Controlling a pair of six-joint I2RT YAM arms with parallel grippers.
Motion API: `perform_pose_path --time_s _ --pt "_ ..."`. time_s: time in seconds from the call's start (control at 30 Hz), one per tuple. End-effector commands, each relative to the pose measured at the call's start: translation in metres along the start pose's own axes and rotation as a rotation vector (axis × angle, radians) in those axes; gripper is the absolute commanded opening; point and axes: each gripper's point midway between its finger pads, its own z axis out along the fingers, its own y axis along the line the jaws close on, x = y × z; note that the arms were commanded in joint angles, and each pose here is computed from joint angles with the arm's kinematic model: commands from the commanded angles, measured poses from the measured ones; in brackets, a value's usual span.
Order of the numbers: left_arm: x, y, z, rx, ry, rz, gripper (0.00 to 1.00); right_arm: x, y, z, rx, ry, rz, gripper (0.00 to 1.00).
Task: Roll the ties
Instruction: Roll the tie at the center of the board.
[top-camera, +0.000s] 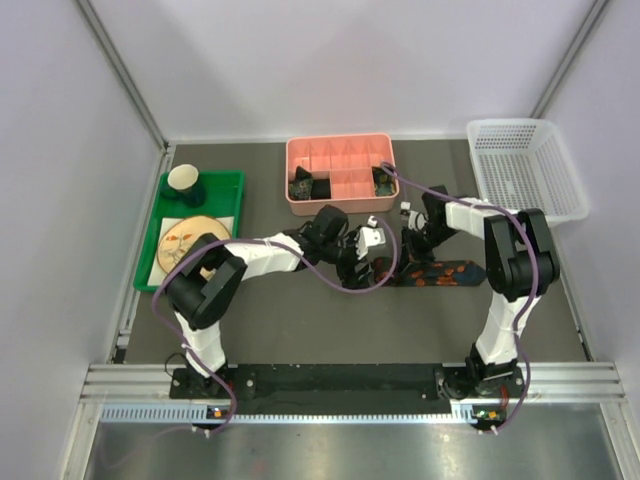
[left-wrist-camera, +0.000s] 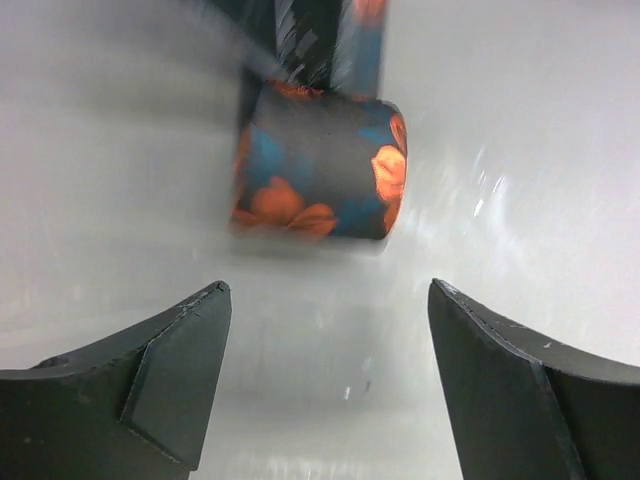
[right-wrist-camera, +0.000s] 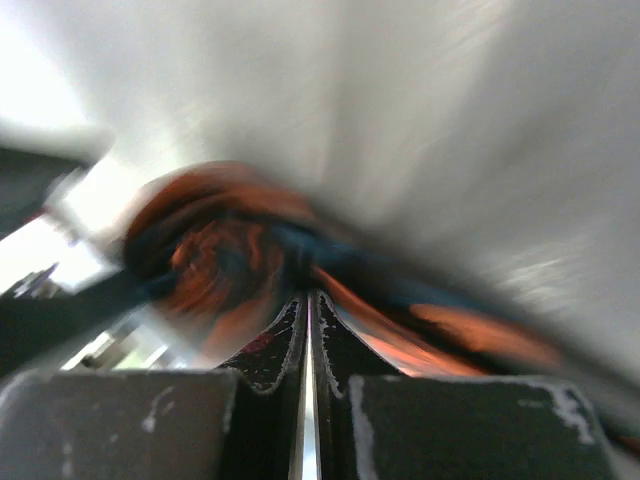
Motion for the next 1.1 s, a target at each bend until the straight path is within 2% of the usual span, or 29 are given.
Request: perform_pose_path --time_s 0.0,0.27,0.3,0.4,0.43,0.5,0.53,0.6,0.73,0.8,0.93,0.97,1.07 --pt "-0.038 0.001 0.011 0.025 -0.161 0.012 0.84 -0.022 -0.049 0.010 0.239 -0.086 -0.075 0.00" --pt "-0.044 0.006 0.039 0.021 -0.201 0.045 0.84 -0.026 -0.050 0.015 0.235 -0.091 -0.058 0.00" --pt "-0.038 0.007 0.045 0.024 -0.187 0.044 0.73 -0.026 -0.050 0.015 0.232 -0.091 -0.058 0.00" --pt "-0.034 0.003 0.053 0.039 -0.155 0.070 0.59 -0.023 -0.047 0.017 0.216 -0.077 -0.058 0.00" --pt "-0.029 0.000 0.054 0.051 -0.133 0.069 0.51 -0.023 -0.047 0.017 0.214 -0.074 -0.056 0.00" --pt "-0.026 0.000 0.053 0.047 -0.109 0.068 0.44 -0.022 -0.046 0.017 0.207 -0.068 -0.060 0.00" --pt "-0.014 -0.003 0.050 0.055 -0.056 0.066 0.40 -0.023 -0.044 0.016 0.204 -0.068 -0.064 0.00" --pt "-0.005 -0.003 0.043 0.040 0.002 0.075 0.38 -0.023 -0.040 0.014 0.189 -0.064 -0.071 0.00" --pt "0.029 -0.009 0.029 0.055 0.147 0.125 0.36 -0.027 -0.007 -0.001 0.035 -0.067 -0.112 0.00" --pt "0.047 -0.010 0.025 0.050 0.230 0.121 0.37 -0.025 0.007 -0.012 -0.040 -0.076 -0.105 0.14" --pt "0.060 -0.009 0.025 0.057 0.296 0.124 0.39 -0.018 0.046 -0.030 -0.228 -0.087 -0.121 0.37" --pt "0.060 -0.009 0.026 0.058 0.302 0.123 0.39 -0.016 0.053 -0.033 -0.260 -0.091 -0.111 0.47" --pt "0.062 -0.008 0.029 0.054 0.318 0.105 0.40 -0.011 0.064 -0.028 -0.350 -0.070 -0.089 0.52"
